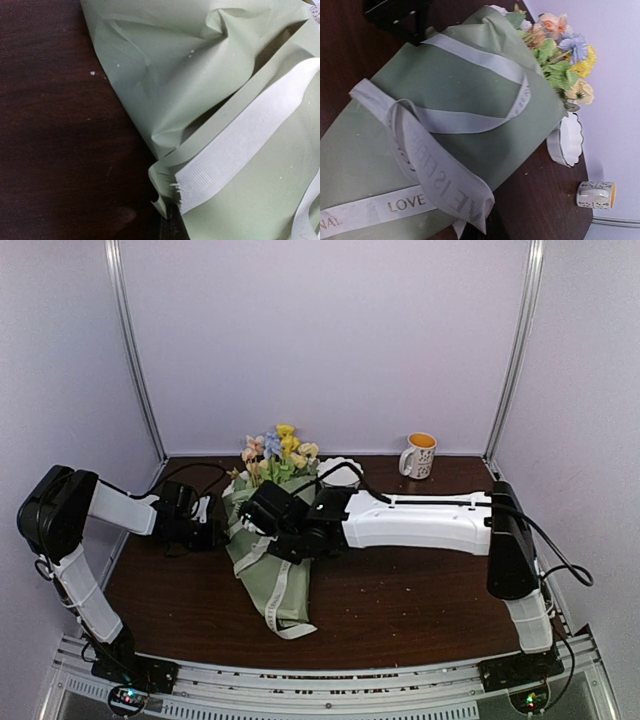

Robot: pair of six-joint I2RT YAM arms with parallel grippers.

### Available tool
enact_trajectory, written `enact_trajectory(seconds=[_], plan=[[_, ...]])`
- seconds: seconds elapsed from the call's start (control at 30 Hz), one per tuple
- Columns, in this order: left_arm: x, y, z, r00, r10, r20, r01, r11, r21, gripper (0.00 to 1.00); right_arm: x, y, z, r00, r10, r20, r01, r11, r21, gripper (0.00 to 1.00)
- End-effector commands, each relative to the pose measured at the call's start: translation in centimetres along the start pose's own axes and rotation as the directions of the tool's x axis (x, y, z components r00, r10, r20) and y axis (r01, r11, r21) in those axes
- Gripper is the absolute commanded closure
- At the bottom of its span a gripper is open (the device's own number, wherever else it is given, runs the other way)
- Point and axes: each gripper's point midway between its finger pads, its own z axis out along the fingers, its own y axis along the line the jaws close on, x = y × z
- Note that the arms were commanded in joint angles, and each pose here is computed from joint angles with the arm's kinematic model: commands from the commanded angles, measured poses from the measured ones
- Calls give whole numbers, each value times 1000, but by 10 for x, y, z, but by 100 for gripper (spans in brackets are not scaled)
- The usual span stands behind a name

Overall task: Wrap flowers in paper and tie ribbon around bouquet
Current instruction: Cross the ribbon with the folded bouquet.

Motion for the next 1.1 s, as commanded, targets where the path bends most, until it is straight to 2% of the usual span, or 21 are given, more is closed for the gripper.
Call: enact_trajectory(seconds=[0.0,0.17,0.3,0.47,0.63,0.73,0.83,0.93,1.0,1.07], plan=[[65,33,7,976,-78,-205,53,991,-124,100,17,47,-24,998,26,-53,-39,966,-255,96],[66,32,7,976,-78,-205,54,991,-124,100,36,84,-31,991,34,-126,-86,899,-429,89],[66,32,7,975,-80,-207,55,991,-124,100,45,102,-32,987,31,-156,-105,862,-496,80],[65,32,8,975,-78,-207,54,991,-122,100,50,120,-53,983,-28,-180,-92,776,-624,56],[65,32,8,975,-79,-207,54,991,-122,100,49,104,-69,988,-33,-153,-71,777,-625,43],[65,32,8,975,-78,-207,53,991,-122,100,41,95,-81,993,19,-119,-93,751,-654,40],[66,32,7,975,-79,-209,55,991,-122,100,25,80,-89,980,164,-114,-196,681,-705,40],[66,32,7,975,-78,-209,54,991,-121,100,13,48,-71,908,376,-185,-396,625,-673,45],[66,32,7,975,-77,-208,53,991,-122,100,22,21,-41,804,525,-280,-583,602,-545,50],[66,32,7,975,-78,-208,53,991,-123,100,42,14,-14,716,592,-369,-696,568,-439,57]])
